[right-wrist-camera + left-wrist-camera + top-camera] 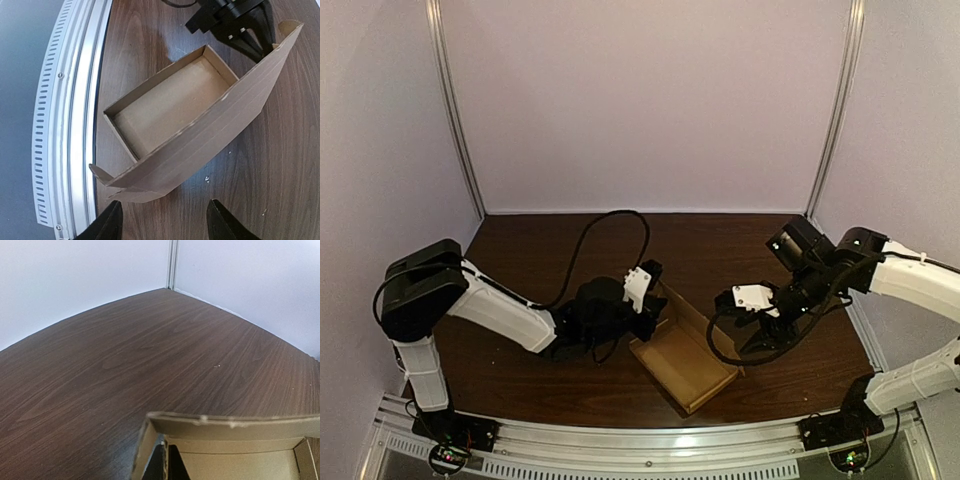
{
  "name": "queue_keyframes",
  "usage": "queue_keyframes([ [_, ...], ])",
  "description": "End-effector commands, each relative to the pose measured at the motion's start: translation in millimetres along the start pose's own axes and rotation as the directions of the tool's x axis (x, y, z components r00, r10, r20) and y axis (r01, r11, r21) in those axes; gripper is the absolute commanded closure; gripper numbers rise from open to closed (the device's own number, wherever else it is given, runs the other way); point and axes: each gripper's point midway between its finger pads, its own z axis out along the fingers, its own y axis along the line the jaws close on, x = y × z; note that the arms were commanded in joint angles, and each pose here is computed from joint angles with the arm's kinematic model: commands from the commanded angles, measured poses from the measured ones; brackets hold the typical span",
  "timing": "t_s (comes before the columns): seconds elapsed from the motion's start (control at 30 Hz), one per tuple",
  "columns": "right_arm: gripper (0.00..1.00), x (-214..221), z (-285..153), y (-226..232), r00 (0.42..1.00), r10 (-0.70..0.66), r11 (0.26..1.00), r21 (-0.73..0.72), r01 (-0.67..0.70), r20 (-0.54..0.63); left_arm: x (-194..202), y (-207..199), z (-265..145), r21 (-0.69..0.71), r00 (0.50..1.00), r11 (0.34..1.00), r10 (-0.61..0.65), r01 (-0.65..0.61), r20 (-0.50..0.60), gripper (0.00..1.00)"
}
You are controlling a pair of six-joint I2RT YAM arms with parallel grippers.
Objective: Fold the paper box
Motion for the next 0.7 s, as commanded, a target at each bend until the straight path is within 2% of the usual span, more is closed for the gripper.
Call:
queue_keyframes([
  [0.0, 0.42, -17.5, -5.3, 4.3, 1.0, 0.0, 0.999, -0.053, 0.002, 0.03, 23.1, 10.5, -14.8, -0.012, 0.999, 0.999, 0.035, -0.035, 0.017, 1.0],
  [0.33, 0.42, -29.8, -4.9, 1.2, 0.999, -0.025, 0.996, -0.083, 0.028, 0.032, 43.1, 16.9, -34.6, 0.015, 0.997, 0.997, 0.072, -0.073, 0.036, 0.97],
  [0.47, 0.42, -30.0, -9.7, 2.1, 0.999, -0.03, 0.996, -0.08, 0.031, 0.02, 25.0, 16.4, -42.1, 0.003, 0.99, 0.994, 0.112, -0.112, 0.089, 0.95],
  [0.67, 0.42, -20.7, -6.9, 2.5, 1.0, -0.026, 0.997, -0.068, 0.026, -0.001, -5.7, 9.9, -43.3, -0.024, 0.986, 0.987, 0.162, -0.162, 0.028, 0.76],
])
